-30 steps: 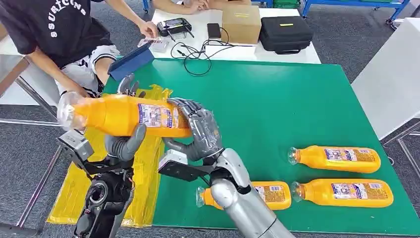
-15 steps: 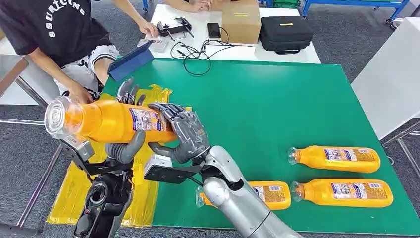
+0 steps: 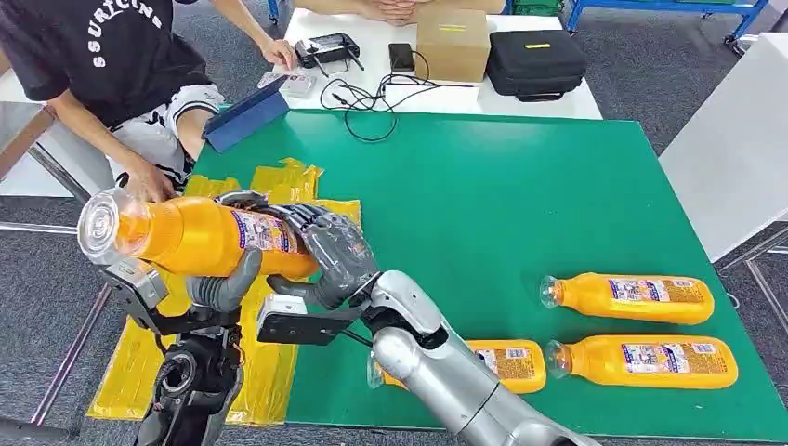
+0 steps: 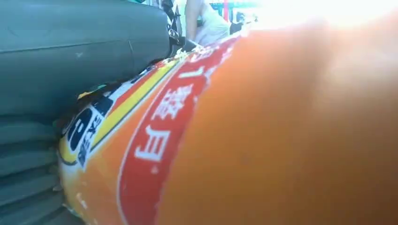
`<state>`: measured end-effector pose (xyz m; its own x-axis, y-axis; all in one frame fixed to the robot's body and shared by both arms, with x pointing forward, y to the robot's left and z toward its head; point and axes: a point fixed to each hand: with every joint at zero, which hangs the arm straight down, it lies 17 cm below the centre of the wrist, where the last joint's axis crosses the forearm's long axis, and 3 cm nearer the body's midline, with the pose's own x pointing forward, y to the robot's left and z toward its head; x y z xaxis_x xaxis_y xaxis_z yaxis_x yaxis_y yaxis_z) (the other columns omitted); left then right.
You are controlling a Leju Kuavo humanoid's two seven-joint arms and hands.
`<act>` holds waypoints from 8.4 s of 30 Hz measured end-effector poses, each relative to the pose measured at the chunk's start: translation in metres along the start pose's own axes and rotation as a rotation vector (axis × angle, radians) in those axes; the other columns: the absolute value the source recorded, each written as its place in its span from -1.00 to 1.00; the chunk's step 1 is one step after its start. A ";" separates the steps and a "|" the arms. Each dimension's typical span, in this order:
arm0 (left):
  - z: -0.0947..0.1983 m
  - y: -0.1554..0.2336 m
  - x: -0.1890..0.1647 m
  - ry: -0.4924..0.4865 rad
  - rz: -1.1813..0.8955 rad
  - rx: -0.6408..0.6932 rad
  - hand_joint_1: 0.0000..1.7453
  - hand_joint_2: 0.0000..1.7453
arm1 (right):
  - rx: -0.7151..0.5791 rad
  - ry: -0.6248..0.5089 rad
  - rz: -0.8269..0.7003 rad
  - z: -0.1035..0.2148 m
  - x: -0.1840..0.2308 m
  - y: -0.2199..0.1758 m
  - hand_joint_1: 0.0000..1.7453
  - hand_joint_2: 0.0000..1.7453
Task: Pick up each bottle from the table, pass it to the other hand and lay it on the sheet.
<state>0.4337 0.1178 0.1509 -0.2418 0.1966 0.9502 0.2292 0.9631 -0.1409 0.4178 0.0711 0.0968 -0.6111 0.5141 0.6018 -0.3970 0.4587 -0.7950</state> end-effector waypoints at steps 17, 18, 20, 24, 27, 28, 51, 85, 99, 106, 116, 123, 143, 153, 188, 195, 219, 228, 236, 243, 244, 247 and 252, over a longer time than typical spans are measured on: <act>0.002 0.014 0.002 0.002 -0.028 0.045 1.00 1.00 | 0.017 0.019 0.000 0.002 -0.002 0.008 -1.00 1.00; 0.001 0.016 0.004 -0.004 -0.043 0.052 1.00 1.00 | 0.016 0.025 -0.001 0.004 -0.003 0.009 -1.00 1.00; -0.001 0.020 0.006 -0.013 -0.088 0.075 1.00 1.00 | 0.001 0.036 -0.002 0.007 -0.005 0.010 -1.00 1.00; -0.003 0.044 0.010 -0.034 -0.219 0.179 1.00 1.00 | -0.082 0.043 0.012 0.015 -0.003 -0.006 -1.00 1.00; 0.000 0.071 0.019 -0.065 -0.380 0.286 1.00 1.00 | -0.185 0.077 0.034 0.030 -0.010 -0.037 -1.00 1.00; 0.002 0.078 0.021 -0.071 -0.416 0.311 1.00 1.00 | -0.219 0.087 0.040 0.035 -0.012 -0.048 -1.00 1.00; 0.030 0.127 0.034 -0.085 -0.673 0.457 1.00 1.00 | -0.503 0.173 0.060 0.123 -0.040 -0.154 -1.00 1.00; 0.111 0.064 -0.199 0.151 -1.611 -0.892 1.00 1.00 | -0.370 0.262 0.132 0.148 -0.074 -0.161 -1.00 1.00; 0.098 0.063 -0.198 0.135 -1.639 -0.756 -1.00 1.00 | -0.356 0.255 0.122 0.148 -0.073 -0.152 -1.00 1.00; 0.076 0.061 -0.184 0.149 -1.618 -0.597 -1.00 1.00 | -0.345 0.265 0.108 0.151 -0.074 -0.143 -1.00 1.00; 0.069 0.065 -0.179 0.161 -1.600 -0.533 -1.00 1.00 | -0.339 0.270 0.105 0.153 -0.075 -0.138 -1.00 1.00; 0.048 0.082 -0.157 0.219 -1.442 -0.294 -1.00 1.00 | -0.120 0.287 0.152 0.160 -0.080 -0.082 -1.00 1.00; 0.020 0.079 -0.120 0.177 -1.211 -0.137 -1.00 1.00 | 0.420 0.293 0.281 0.265 -0.120 0.035 -1.00 1.00; 0.004 0.082 -0.080 0.114 -1.081 -0.017 -1.00 1.00 | 0.550 0.428 0.247 0.344 -0.153 0.030 -1.00 1.00; 0.001 0.059 -0.074 0.098 -1.000 0.016 -1.00 1.00 | 0.481 0.813 0.372 0.384 -0.257 0.011 -1.00 1.00; 0.001 0.057 -0.074 0.099 -0.996 0.014 -1.00 1.00 | 0.496 0.790 0.349 0.374 -0.253 0.026 -1.00 1.00; -0.002 0.049 -0.074 0.099 -0.973 0.015 -1.00 1.00 | 0.583 0.739 0.312 0.358 -0.250 0.054 1.00 1.00; -0.001 0.048 -0.076 0.115 -0.964 0.010 -1.00 1.00 | 0.588 0.763 0.317 0.364 -0.259 0.048 1.00 1.00; 0.011 0.054 -0.070 0.120 -0.945 0.042 -1.00 1.00 | 0.230 0.779 0.340 0.302 -0.256 -0.010 1.00 1.00; 0.019 0.058 -0.059 0.107 -0.928 0.077 -1.00 1.00 | 0.037 0.805 0.253 0.262 -0.241 -0.044 1.00 1.00; 0.019 0.058 -0.057 0.104 -0.927 0.079 -1.00 1.00 | 0.023 0.803 0.243 0.259 -0.239 -0.046 1.00 1.00; 0.020 0.054 -0.052 0.079 -0.911 0.075 -1.00 1.00 | -0.089 0.761 0.178 0.246 -0.228 -0.061 1.00 1.00; 0.019 0.035 -0.025 0.027 -0.771 0.061 -1.00 1.00 | -0.394 0.673 0.030 0.230 -0.201 -0.115 1.00 1.00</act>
<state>0.4300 0.1502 0.1167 -0.2884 -0.5377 0.7923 -0.0475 0.8345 0.5490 0.4291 -0.2513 0.0499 -0.0211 0.8017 0.5973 -0.0376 0.5964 -0.8018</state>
